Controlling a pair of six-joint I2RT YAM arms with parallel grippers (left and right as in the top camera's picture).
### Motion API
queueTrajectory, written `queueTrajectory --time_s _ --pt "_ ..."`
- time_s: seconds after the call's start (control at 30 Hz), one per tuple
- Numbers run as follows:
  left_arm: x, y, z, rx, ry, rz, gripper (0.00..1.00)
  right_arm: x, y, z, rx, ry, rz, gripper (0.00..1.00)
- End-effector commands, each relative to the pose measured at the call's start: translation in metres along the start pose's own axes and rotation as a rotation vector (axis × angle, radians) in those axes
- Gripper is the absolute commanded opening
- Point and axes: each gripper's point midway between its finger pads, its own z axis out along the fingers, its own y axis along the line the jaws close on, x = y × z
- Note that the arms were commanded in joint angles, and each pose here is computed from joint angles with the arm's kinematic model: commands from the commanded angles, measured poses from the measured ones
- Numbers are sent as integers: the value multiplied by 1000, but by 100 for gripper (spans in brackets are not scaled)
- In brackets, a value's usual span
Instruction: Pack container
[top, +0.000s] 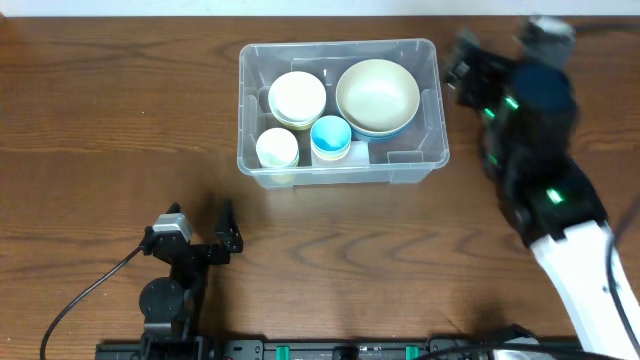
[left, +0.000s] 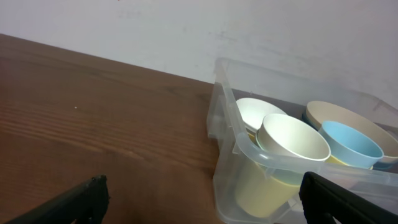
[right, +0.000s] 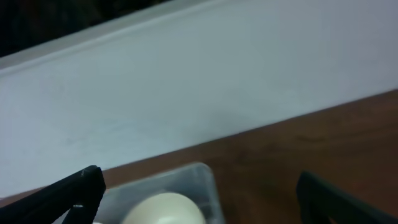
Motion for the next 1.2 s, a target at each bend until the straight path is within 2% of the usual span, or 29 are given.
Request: queueTrajectory --time_s 0.0,0.2,0.43,0.57,0.73,0.93,1.17 --pt "15 2 1 1 43 -1 98 8 -29 -25 -26 -6 -4 99" --pt "15 2 1 1 43 -1 98 36 -77 -65 15 -99 -35 99" --pt "15 2 1 1 43 -1 98 83 -102 -87 16 -124 9 99" --pt "15 2 1 1 43 -1 98 97 -107 -91 -4 -166 4 99" --pt "15 2 1 1 43 -1 98 118 -97 -96 -117 -226 -136 99" --pt "15 2 1 1 43 -1 98 144 -105 -99 -137 -252 -145 99" --pt "15 2 1 1 43 -1 98 152 -98 -105 -191 -281 -224 99"
